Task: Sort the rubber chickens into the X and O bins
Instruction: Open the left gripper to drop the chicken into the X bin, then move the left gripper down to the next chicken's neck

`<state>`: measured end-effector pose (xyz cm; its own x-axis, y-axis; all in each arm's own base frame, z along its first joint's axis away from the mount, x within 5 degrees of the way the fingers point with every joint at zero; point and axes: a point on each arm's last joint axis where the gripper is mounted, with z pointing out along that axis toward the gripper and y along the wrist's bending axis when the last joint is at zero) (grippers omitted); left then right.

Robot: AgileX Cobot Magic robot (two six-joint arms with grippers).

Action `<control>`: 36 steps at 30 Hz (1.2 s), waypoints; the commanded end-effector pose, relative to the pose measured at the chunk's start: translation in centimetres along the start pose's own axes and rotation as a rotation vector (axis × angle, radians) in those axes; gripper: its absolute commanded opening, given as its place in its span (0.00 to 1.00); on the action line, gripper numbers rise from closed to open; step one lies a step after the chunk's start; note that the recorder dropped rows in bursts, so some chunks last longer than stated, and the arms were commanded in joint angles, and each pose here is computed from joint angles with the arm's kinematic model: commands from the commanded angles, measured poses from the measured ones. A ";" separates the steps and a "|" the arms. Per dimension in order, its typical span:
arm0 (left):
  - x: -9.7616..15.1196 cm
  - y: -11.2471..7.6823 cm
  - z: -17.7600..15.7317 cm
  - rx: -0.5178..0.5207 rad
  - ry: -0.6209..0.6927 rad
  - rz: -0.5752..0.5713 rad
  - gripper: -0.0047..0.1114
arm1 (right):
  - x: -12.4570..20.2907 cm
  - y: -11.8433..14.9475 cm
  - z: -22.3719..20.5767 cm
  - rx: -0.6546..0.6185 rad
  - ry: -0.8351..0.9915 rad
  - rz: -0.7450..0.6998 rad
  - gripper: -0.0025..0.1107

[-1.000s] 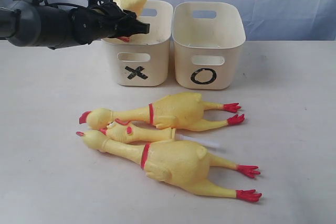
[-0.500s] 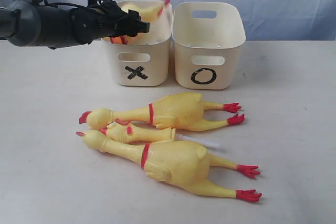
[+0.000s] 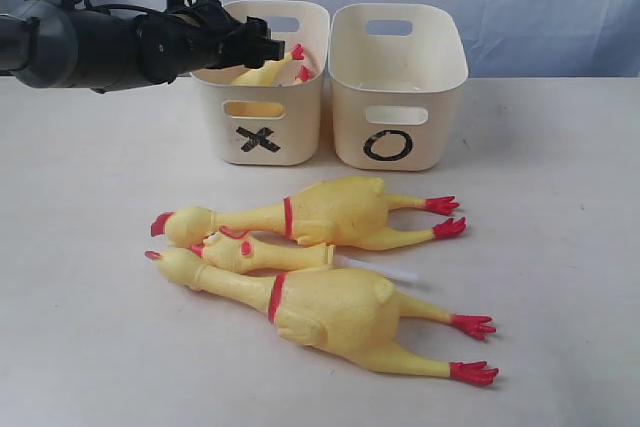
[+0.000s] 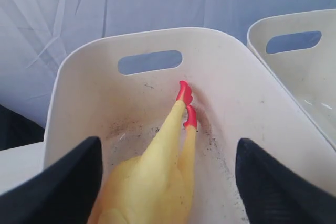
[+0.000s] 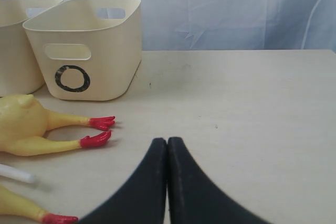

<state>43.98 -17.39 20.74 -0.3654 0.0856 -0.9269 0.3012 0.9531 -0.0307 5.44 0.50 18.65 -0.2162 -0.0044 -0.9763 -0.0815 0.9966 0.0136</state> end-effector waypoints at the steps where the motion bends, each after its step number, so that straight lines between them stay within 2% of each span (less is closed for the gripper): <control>1: -1.5 -0.1 -0.9 0.010 -0.033 0.039 0.62 | 0.0 0.0 0.0 0.004 -0.014 -0.003 0.02; 6: -3.6 -0.3 -2.7 0.028 -0.062 0.063 0.57 | 0.0 0.0 0.0 0.004 -0.014 -0.003 0.02; 11: -5.2 -0.5 -4.4 0.053 -0.049 0.133 0.56 | 0.0 0.0 0.0 0.004 -0.014 -0.003 0.02; 16: -5.8 -0.7 -6.2 0.083 0.042 0.201 0.56 | 0.0 0.0 0.0 0.004 -0.014 -0.003 0.02; 20: -6.4 -0.7 -8.0 0.093 0.121 0.306 0.56 | 0.0 0.0 0.0 0.004 -0.014 -0.003 0.02; 32: -6.8 -0.4 -13.1 0.134 0.389 0.415 0.56 | 0.0 0.0 0.0 0.004 -0.014 -0.003 0.02; 36: -6.7 -0.4 -14.4 0.167 0.464 0.452 0.51 | 0.0 0.0 0.0 0.004 -0.014 -0.003 0.02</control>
<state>34.60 -14.25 31.65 -0.4979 0.5869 -0.6385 0.5986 0.7653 0.2366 5.44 0.50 18.65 -0.2162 -0.0044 -0.9763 -0.0815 0.9966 0.0136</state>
